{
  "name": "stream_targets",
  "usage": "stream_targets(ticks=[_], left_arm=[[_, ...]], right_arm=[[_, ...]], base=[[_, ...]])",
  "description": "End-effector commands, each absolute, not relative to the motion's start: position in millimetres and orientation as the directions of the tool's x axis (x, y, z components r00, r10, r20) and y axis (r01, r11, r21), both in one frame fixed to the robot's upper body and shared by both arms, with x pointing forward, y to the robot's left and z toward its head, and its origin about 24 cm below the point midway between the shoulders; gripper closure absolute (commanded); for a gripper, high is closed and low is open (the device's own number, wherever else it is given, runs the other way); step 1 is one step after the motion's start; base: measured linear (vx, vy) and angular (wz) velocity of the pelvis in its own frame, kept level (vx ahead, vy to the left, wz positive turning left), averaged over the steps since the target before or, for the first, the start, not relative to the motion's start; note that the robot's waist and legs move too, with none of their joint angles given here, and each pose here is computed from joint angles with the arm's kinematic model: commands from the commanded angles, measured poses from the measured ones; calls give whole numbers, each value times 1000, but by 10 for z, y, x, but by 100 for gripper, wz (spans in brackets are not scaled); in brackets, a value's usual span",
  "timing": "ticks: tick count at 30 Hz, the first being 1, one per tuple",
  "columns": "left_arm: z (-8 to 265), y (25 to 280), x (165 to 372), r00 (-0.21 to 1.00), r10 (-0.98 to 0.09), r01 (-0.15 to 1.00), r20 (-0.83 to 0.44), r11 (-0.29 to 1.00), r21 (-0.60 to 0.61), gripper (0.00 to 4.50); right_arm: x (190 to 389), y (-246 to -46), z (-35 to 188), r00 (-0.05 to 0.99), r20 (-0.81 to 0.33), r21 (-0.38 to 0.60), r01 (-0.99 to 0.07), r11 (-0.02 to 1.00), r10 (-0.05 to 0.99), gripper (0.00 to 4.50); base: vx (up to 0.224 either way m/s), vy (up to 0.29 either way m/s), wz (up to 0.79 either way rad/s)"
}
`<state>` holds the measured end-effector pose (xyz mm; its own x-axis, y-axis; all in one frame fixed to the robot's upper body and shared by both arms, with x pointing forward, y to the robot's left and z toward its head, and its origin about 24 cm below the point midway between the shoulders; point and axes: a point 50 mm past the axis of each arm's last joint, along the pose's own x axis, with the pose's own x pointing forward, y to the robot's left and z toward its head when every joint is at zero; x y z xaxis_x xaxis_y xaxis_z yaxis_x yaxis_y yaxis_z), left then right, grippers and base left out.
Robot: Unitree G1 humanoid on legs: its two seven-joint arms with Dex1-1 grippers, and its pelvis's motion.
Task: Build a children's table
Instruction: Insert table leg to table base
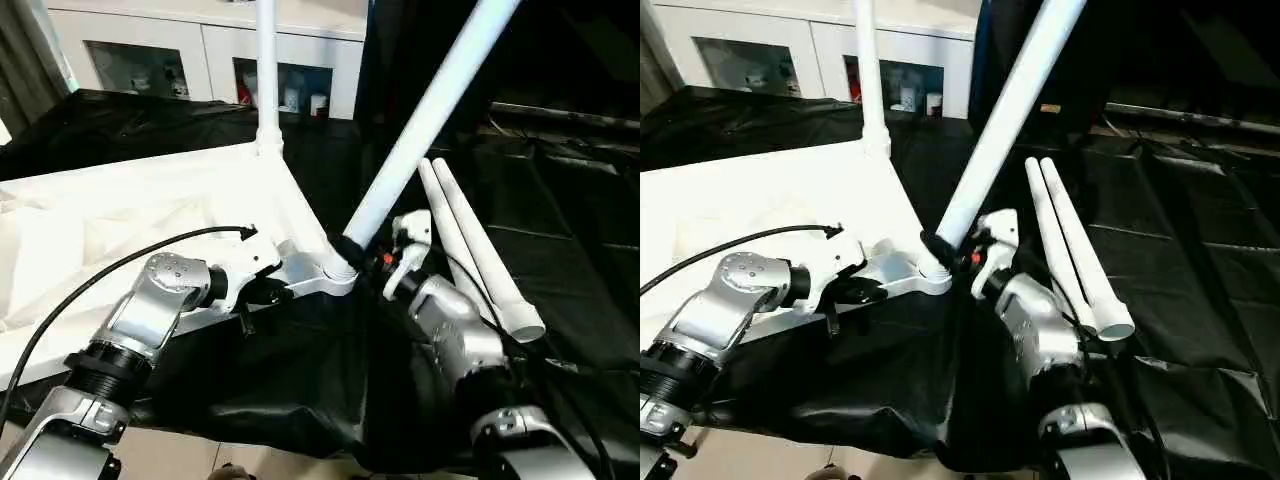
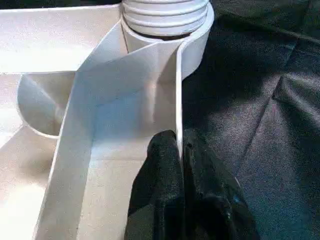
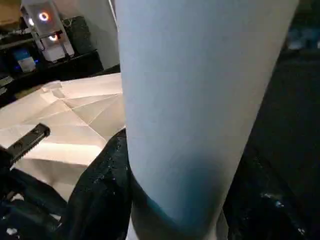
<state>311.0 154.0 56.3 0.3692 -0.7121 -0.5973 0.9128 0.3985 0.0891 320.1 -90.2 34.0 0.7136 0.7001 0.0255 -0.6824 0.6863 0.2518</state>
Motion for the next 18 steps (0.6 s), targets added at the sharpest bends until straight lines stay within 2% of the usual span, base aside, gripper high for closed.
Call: stream_targets(ticks=[1,5,11,18], left_arm=[[662,1474,3162,400,-748,908,-529,402,118,450],[664,1466,3166,401,-750,908,-525,402,119,450],[661,1452,3157,394,-758,912,-520,392,120,450],[656,1430,3099,335,-784,938,-523,332,102,450]], right_arm=[[2998,-960,-46,688,-147,215,-679,702,711,259],[2970,-925,-57,676,-145,161,-704,691,723,259],[2982,-868,-54,663,-148,149,-719,679,734,259],[3071,-796,16,591,-188,118,-779,615,784,259]], base=[[0,0,0],[0,0,0],[0,0,0],[0,0,0]])
